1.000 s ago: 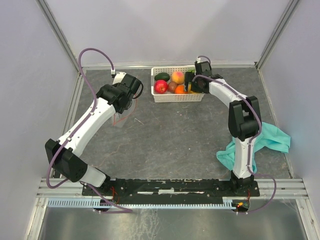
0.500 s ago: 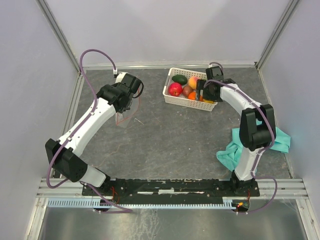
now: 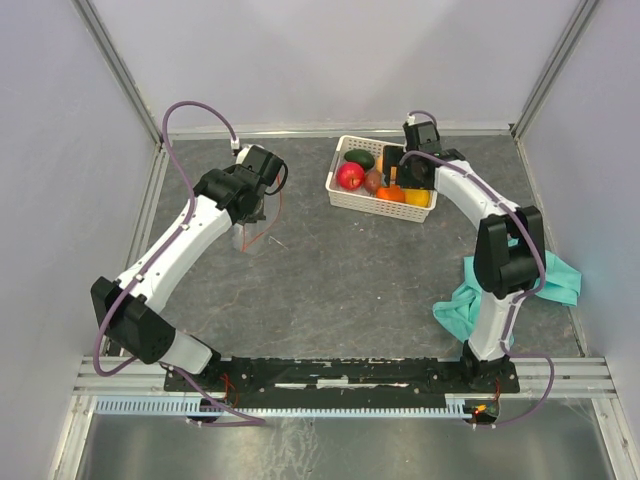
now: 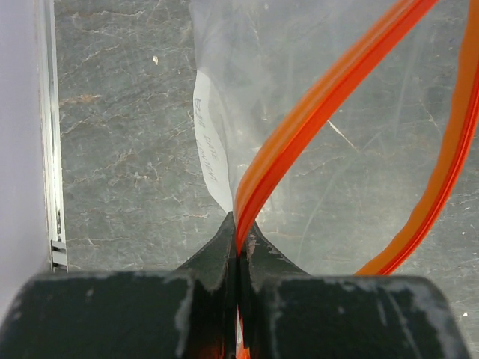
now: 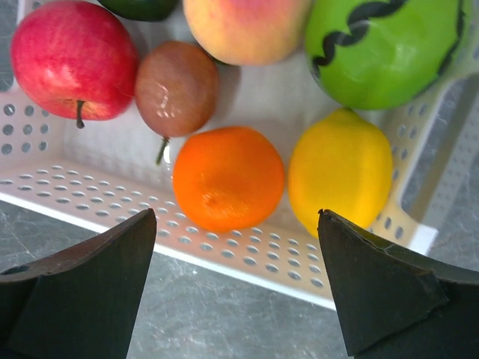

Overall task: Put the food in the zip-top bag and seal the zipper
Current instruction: Pick up the fake fruit from the bin.

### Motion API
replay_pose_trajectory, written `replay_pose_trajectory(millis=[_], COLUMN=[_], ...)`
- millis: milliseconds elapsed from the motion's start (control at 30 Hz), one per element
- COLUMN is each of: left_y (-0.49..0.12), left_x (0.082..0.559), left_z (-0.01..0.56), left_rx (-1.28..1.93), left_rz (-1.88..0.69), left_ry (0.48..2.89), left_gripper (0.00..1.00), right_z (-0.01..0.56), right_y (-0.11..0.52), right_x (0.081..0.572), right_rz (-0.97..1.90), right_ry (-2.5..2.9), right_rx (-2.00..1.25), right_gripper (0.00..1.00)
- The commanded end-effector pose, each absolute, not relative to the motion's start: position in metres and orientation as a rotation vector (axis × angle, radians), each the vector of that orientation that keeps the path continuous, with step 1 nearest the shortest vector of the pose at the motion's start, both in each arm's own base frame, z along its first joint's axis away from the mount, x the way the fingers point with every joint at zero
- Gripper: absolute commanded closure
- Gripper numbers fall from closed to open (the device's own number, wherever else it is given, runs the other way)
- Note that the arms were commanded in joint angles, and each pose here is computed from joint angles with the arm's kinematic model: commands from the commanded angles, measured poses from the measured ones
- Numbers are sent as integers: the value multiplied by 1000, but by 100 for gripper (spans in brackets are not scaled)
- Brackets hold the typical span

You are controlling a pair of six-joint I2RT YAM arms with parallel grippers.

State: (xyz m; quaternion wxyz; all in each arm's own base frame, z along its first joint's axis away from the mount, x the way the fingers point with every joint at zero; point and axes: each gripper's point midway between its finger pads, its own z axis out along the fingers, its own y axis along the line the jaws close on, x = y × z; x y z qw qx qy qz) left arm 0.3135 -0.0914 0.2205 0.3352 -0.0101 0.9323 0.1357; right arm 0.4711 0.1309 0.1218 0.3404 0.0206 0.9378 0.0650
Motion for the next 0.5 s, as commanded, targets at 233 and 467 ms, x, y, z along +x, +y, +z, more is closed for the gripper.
replay_pose_trajectory(millis=[233,467], left_y=[-102,-105], left_x=[317,315], left_z=[229,225], left_rx=[-14,-18], left_rz=[261,235], left_ry=[2418,2433], left_gripper=[97,97], right_z=[104,67], right_y=[159,158], right_x=[504,497], right_rz=[157,125], right_ry=[2417,2511], right_rx=[20,-5], right_gripper=[3,4])
